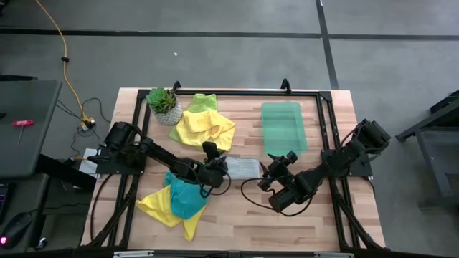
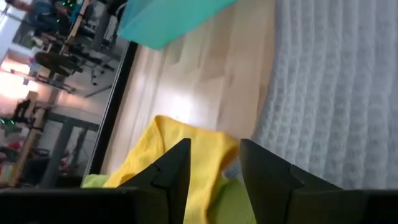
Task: Fold microfiber towels
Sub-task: Fold the gray microfiber cloth, then put the gray microfiber cloth into the blue bin
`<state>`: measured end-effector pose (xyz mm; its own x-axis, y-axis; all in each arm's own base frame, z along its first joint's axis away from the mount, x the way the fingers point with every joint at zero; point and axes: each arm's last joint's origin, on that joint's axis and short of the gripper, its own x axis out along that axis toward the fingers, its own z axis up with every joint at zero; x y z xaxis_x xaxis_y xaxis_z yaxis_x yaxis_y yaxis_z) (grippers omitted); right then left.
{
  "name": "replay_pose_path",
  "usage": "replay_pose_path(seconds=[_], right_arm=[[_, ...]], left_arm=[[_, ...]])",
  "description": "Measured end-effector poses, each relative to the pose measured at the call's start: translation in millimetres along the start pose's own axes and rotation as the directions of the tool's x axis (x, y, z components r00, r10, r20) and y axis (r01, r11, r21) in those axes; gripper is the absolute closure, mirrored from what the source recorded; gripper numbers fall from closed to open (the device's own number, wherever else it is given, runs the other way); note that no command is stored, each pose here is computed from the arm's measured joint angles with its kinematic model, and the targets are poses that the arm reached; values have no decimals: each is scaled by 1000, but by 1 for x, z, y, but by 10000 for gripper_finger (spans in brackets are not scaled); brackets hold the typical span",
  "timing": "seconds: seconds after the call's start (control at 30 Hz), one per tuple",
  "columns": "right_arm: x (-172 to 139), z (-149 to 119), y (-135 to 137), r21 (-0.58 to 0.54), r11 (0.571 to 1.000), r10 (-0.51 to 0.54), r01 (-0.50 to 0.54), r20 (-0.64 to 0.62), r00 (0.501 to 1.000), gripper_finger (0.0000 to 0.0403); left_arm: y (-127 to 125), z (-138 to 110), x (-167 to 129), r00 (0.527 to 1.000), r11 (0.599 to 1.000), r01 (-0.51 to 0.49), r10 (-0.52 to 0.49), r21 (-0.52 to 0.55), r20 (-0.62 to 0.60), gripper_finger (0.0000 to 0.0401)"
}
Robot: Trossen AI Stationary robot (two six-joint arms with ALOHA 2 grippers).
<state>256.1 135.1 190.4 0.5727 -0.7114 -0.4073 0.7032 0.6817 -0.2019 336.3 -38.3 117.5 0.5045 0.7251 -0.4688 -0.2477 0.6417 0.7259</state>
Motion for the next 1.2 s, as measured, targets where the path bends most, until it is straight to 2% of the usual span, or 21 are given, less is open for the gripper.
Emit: replay_pose_path(seconds=[0.07,0.1,0.23,0.4,0.53,0.63,0.8,1.0,1.2], right_arm=[[0,-1,0,0,1000,10,-10,-20,1000,203],[0,-1,0,6,1000,15,-15,-31,999,203],[3,-1,0,120,993,28,-18,-84,996,203],[16,0,-2,222,975,67,-11,-247,967,203],[33,2,-7,262,965,107,4,-407,907,203],[47,5,-7,294,956,177,-25,-502,846,203],[68,15,-10,370,927,272,-62,-549,791,203],[91,13,-11,454,889,361,-52,-627,690,203],[107,7,-9,503,864,406,-27,-664,628,203]], left_arm=[[4,-2,-9,1000,999,-1,2,41,-19,272],[7,0,-15,1000,1000,0,1,29,-23,272],[37,4,-45,996,989,79,-82,-124,-17,272],[69,-9,-80,965,909,263,-250,-322,81,272],[80,-30,-100,944,846,328,-277,-419,180,272],[85,-42,-109,935,824,347,-263,-448,239,272],[93,-55,-118,926,790,366,-258,-491,275,272],[94,-56,-119,918,781,388,-278,-489,285,272],[94,-56,-119,914,780,396,-287,-485,285,272]])
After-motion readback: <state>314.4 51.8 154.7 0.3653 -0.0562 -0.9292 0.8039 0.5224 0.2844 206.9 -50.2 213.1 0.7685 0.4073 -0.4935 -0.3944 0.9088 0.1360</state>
